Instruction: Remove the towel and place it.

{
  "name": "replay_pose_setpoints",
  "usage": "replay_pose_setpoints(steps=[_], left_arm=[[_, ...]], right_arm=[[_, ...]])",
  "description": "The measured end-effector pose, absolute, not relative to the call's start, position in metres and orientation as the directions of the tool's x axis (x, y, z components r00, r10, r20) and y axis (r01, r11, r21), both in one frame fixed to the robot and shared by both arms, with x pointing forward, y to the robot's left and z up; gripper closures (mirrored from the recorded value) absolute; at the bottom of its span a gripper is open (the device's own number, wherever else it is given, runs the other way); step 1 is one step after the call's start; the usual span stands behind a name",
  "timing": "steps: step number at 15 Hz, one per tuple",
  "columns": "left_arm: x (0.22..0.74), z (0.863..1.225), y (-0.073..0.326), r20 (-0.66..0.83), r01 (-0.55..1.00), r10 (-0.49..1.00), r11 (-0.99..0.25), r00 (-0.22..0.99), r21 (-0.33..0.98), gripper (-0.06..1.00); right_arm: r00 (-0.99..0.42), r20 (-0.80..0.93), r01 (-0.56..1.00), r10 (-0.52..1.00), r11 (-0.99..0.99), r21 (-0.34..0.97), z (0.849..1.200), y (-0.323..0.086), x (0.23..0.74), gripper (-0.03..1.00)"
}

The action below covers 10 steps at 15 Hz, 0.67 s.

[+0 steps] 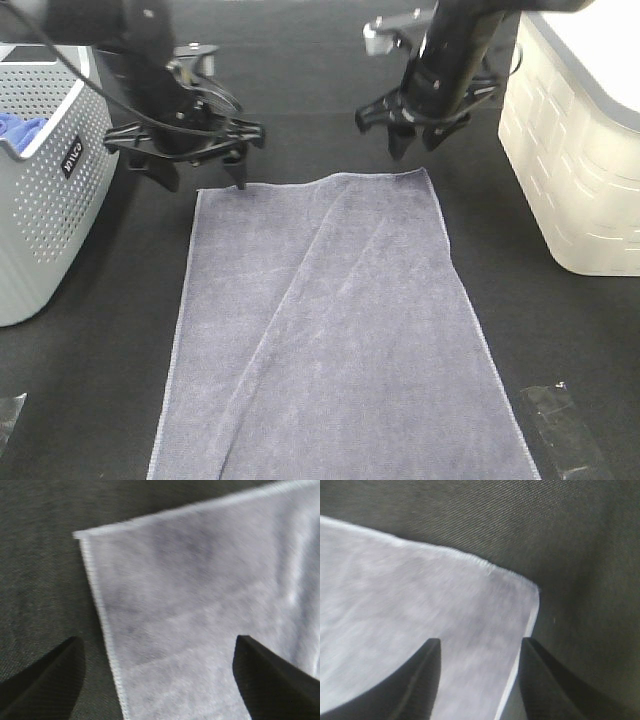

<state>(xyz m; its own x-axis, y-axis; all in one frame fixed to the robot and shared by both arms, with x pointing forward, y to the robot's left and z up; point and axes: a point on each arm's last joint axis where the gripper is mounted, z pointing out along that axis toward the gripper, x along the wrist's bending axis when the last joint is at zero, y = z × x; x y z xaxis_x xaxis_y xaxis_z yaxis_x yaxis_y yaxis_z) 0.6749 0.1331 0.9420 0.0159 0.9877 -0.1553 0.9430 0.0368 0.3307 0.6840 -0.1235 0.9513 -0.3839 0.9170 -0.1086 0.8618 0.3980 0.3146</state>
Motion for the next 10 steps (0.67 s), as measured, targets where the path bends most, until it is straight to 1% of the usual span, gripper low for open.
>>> replay_pose_setpoints(steps=[2,3,7,10], left_arm=[[0.68,0.942,0.146,-0.191,0.947,0.982,0.063,-0.002,0.314,0.18],[0.68,0.941,0.15,-0.177,0.948,0.984,0.029,0.029,0.317,0.18],[0.68,0.942,0.15,-0.159,0.946,0.985,-0.011,0.066,0.324,0.18],[0.681,0.942,0.15,-0.155,0.941,0.985,-0.024,0.081,0.337,0.18]], right_arm=[[-0.384,-0.152,0.856,0.911,0.413,0.312,0.932,-0.125,0.691,0.51],[-0.373,-0.175,0.855,0.911,0.411,0.317,0.921,-0.126,0.694,0.51],[-0.337,-0.188,0.848,0.922,0.385,0.365,0.913,-0.133,0.704,0.51],[-0.306,-0.167,0.872,0.937,0.346,0.346,0.895,-0.145,0.71,0.51]])
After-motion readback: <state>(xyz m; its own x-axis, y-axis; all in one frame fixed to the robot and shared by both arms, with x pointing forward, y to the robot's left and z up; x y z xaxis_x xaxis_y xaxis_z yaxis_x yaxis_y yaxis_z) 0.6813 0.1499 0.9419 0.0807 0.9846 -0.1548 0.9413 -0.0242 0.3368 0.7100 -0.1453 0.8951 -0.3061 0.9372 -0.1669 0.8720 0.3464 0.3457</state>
